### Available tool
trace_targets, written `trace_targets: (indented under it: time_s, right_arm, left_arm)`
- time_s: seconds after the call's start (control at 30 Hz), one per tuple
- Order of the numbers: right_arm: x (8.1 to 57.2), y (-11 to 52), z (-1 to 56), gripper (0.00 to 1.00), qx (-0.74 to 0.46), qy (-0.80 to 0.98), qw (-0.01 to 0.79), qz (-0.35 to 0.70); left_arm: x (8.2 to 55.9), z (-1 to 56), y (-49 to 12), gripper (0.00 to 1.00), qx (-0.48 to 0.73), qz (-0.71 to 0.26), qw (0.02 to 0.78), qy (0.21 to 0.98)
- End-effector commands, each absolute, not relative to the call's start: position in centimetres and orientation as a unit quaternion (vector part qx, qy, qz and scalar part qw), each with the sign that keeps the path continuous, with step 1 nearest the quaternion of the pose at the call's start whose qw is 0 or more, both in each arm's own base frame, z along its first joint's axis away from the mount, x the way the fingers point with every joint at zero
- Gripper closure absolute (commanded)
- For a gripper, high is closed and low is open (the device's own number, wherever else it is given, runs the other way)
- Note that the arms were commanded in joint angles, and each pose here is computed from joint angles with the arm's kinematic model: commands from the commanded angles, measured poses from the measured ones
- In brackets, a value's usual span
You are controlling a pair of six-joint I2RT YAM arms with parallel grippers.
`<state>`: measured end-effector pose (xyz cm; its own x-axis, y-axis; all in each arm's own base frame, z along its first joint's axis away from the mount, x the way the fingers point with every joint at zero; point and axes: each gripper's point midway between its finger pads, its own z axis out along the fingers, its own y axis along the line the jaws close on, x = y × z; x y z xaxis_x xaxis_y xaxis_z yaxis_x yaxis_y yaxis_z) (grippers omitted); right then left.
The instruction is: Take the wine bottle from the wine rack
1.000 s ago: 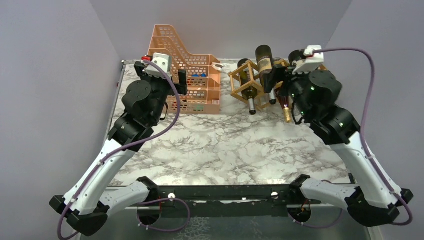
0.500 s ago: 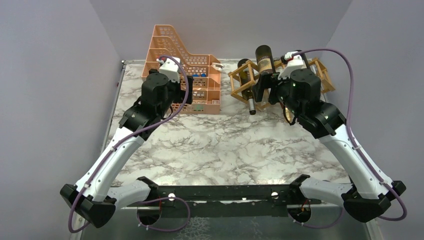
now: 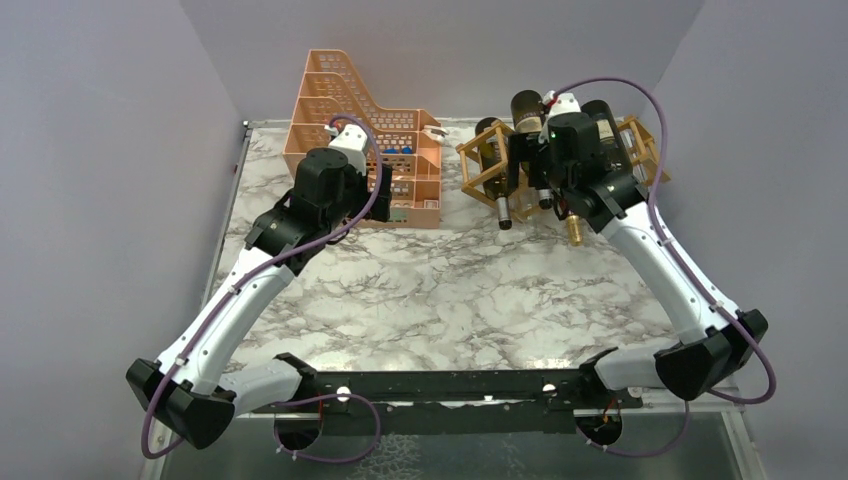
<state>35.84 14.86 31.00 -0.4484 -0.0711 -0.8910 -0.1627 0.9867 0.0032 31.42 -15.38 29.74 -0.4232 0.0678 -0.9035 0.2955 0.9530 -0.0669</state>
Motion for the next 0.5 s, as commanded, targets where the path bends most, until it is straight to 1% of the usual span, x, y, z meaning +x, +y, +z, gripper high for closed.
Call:
trace_targets:
  time_s: [0.0,0.27,0.47]
  right_arm:
    - [37.8,11.9,30.1,0.00,-0.036,0.862,0.504,0.035]
    - [39.4,8.8,28.3,0.00,0.026,0.879,0.474,0.029]
    - [39.1,9.7,27.5,0.00,0.020,0.882,0.468,0.055]
  left_arm:
    - [30.8,31.2,-15.2,0.01,0.110,-0.122,0.538,0.827]
    - [30.4,32.9,-15.0,0.01,0.110,-0.129,0.557,0.813]
    - [30.1,33.2,-14.5,0.01,0.107,-0.123,0.565,0.809]
